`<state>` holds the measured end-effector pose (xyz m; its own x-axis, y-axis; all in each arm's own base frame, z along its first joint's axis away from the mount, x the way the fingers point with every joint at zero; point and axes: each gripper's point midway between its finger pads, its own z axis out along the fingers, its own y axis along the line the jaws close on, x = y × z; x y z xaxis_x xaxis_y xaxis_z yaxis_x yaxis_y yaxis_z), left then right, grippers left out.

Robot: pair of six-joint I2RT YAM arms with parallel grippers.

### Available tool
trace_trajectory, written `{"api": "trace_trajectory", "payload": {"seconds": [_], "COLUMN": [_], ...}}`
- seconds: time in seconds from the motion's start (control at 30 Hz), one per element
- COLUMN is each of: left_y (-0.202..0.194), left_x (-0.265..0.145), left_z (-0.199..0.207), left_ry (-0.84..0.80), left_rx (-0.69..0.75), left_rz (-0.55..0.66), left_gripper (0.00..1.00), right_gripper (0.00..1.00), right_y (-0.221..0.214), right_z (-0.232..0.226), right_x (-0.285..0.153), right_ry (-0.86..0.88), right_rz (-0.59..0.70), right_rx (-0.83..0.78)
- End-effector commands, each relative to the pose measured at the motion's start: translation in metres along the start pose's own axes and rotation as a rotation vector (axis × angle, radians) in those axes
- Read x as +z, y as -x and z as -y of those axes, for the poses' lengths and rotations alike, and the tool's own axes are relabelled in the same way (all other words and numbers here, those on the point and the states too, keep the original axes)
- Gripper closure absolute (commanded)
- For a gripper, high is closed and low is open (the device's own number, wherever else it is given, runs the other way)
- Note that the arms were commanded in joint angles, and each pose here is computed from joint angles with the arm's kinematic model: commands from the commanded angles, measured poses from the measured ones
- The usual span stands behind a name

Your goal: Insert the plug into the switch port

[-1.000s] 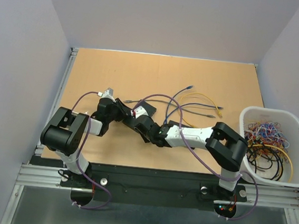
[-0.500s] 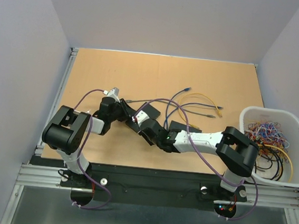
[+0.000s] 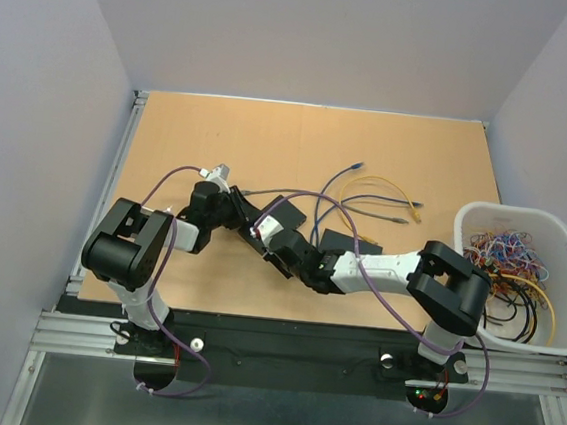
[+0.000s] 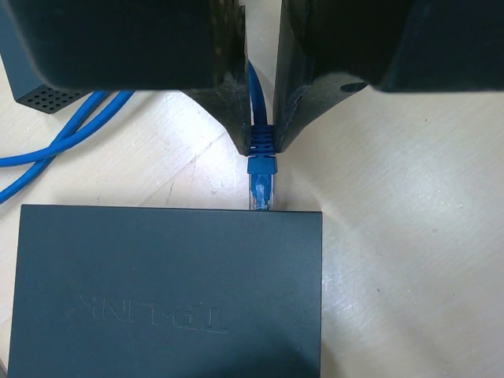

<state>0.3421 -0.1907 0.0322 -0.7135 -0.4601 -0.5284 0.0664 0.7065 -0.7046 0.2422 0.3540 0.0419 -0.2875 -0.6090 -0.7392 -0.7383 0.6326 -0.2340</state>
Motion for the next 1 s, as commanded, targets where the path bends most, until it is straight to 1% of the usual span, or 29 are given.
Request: {"api": "trace_trajectory", "payload": {"seconds": [0.0,0.13,0.17,0.23,0.57,0.7,0.97], "left_y": [-0.072,-0.075,-0.076,-0.076,-0.082,-0.084,-0.098], "left_x": [-0.014,-0.013,-0.013,-0.012,-0.011,-0.011,-0.016], "left_z": [-0.044,-0.044,-0.045,-0.044,-0.044,-0.044,-0.044], "left_ry": [0.158,0.161,0.160,0.156,0.156,0.157,0.176], "left_rx": [-0.031,-0.024,-0.024,-0.020,-0.012,-0.011,-0.025], "left_rz": [-0.249,-0.256,-0.263,-0.266,-0.285,-0.293,-0.307], "left_gripper": [0.65,0.65,0.65,0.65,0.65,0.65,0.65], "right_gripper": [0.99,1.00,1.00,1.00,1.00,1.00,0.99], "right_y": [0.053,0.054,0.061,0.061,0.049,0.049,0.074], "right_z": [-0.007,-0.010,-0.010,-0.013,-0.017,-0.016,-0.008], "right_x": [0.001,0.002,0.000,0.000,0.022,0.026,0.022], "right_ry": [0.018,0.032,0.035,0.057,0.037,0.026,-0.008], "right_rz": [0.191,0.212,0.240,0.253,0.207,0.209,0.253], "right_rx": [0.026,0.010,0.013,0.000,-0.040,-0.051,-0.027]}}
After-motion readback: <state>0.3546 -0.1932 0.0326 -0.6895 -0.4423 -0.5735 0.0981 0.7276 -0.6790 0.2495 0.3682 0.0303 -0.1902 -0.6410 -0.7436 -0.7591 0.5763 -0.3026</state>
